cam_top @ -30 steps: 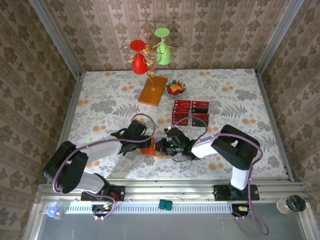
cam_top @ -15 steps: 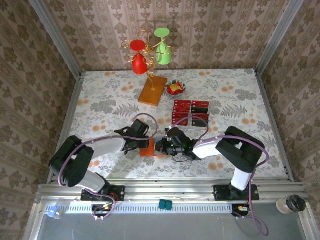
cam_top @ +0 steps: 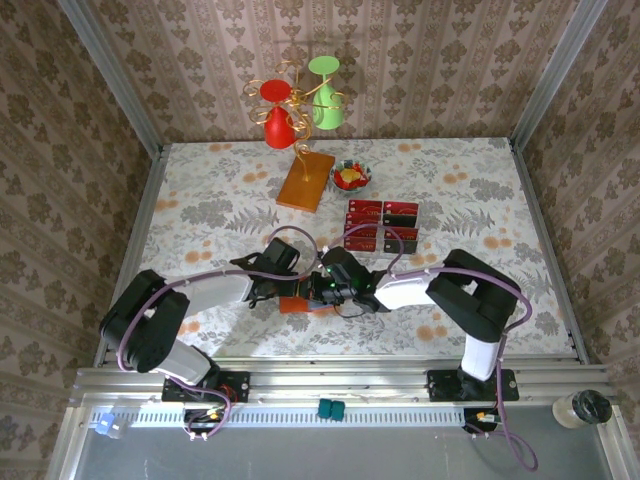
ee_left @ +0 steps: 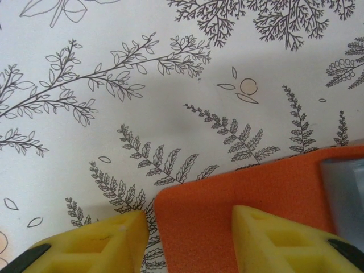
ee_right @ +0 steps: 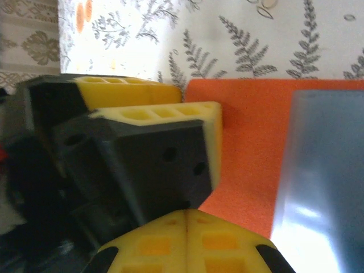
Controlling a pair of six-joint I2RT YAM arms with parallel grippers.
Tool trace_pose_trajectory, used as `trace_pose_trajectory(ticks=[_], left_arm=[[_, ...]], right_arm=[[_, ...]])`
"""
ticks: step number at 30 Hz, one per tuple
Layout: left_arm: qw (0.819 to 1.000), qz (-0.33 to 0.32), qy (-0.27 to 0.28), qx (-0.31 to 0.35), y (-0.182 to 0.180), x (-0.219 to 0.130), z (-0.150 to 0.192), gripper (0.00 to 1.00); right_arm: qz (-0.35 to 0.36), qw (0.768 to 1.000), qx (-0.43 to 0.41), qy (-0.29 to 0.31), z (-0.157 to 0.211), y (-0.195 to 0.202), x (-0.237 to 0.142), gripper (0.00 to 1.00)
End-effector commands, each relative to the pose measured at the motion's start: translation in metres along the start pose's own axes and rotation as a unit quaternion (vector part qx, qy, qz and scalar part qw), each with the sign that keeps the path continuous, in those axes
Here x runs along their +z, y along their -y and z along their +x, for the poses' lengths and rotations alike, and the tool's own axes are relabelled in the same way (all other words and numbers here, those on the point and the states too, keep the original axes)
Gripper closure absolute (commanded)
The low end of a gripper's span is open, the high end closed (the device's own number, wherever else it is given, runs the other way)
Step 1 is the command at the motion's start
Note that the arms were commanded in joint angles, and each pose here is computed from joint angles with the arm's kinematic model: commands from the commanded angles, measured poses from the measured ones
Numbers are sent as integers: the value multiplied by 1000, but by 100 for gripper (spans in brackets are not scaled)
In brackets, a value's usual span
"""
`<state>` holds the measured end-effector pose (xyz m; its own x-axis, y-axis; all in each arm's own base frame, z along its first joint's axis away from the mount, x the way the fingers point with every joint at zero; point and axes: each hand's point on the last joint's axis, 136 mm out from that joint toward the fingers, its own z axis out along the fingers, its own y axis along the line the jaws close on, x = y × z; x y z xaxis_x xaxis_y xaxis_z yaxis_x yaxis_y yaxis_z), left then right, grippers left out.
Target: Put the credit cards into the card holder
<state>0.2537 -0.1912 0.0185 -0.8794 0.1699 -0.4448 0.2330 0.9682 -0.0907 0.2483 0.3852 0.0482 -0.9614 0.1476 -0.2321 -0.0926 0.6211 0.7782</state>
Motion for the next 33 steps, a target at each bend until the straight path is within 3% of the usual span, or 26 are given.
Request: trace_pose_trajectory(ticks=[1, 16, 24, 33], left_arm=[[1000, -24, -10, 11, -9, 6, 2, 55], [997, 33, 22, -68, 7, -24, -20, 45], [989, 56, 31, -133, 4, -32, 0, 46], [993, 18, 0, -113, -6, -14, 26, 47]], right_arm=[[16, 1000, -5, -19, 12, 11, 9, 100], [36, 999, 26, -3, 19, 36, 10, 100], [31, 999, 35, -2, 22, 38, 13, 100], [25, 999, 34, 0, 22, 33, 12, 100]])
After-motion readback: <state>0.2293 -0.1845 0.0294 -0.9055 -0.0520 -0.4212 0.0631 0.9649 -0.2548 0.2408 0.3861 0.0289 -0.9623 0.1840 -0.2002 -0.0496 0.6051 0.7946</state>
